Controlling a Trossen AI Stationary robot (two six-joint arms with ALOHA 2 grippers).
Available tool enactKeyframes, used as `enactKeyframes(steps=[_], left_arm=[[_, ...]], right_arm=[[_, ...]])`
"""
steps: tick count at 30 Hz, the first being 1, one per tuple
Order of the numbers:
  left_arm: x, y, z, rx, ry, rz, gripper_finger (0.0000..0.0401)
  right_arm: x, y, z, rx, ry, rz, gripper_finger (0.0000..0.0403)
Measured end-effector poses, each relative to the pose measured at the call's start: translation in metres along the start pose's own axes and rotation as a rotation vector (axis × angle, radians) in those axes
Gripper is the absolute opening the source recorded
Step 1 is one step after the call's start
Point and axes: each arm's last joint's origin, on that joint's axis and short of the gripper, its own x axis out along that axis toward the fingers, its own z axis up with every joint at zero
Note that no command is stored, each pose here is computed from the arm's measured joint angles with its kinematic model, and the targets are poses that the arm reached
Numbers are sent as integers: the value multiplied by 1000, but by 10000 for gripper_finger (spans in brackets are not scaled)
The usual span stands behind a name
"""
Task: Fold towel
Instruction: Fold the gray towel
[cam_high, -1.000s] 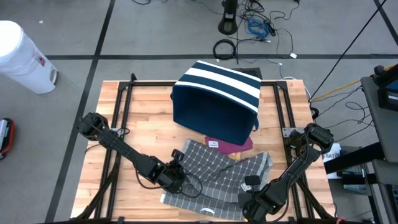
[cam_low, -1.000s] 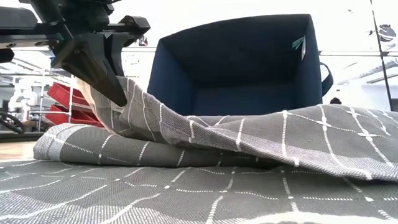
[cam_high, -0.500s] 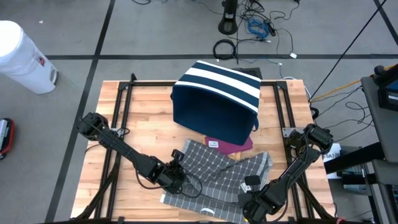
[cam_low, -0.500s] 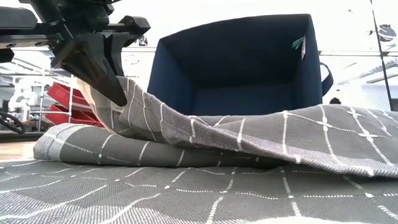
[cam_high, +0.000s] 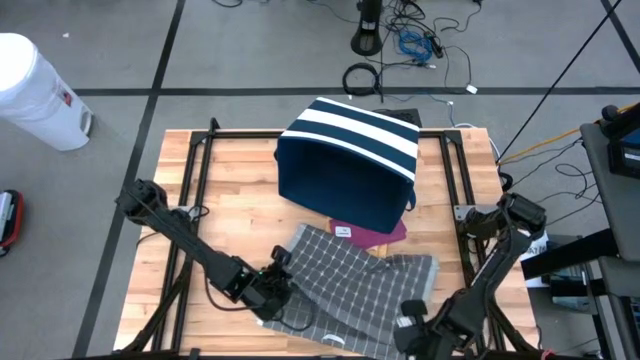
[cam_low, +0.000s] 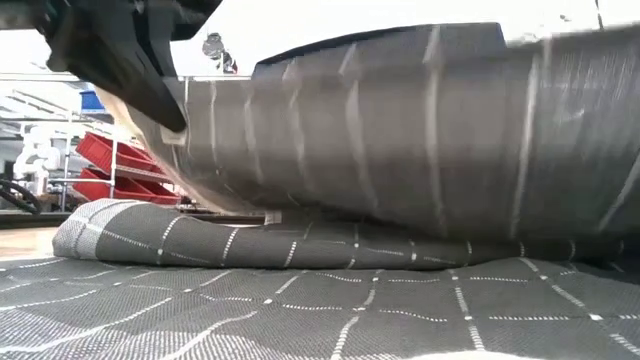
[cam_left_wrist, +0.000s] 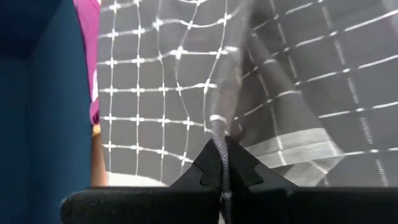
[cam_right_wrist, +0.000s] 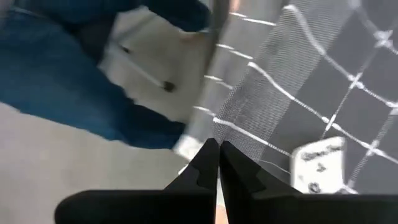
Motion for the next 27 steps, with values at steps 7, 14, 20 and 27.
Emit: enactKeyframes(steps=[7,14,20,27], left_arm=[[-2,-2,0,2,-8,-36,1],[-3,-6,0,2,-11,-95,1],[-3,-7,1,-12,-16,-128,1],[-3,-7,-1,-8,-2,-130,1]], right_arm=[[15,11,-2,35,26,92,0],[37,15,2,34,38,144,0],[47,14,0,35,73,140,0],[48,13,3,64,87,167,30]])
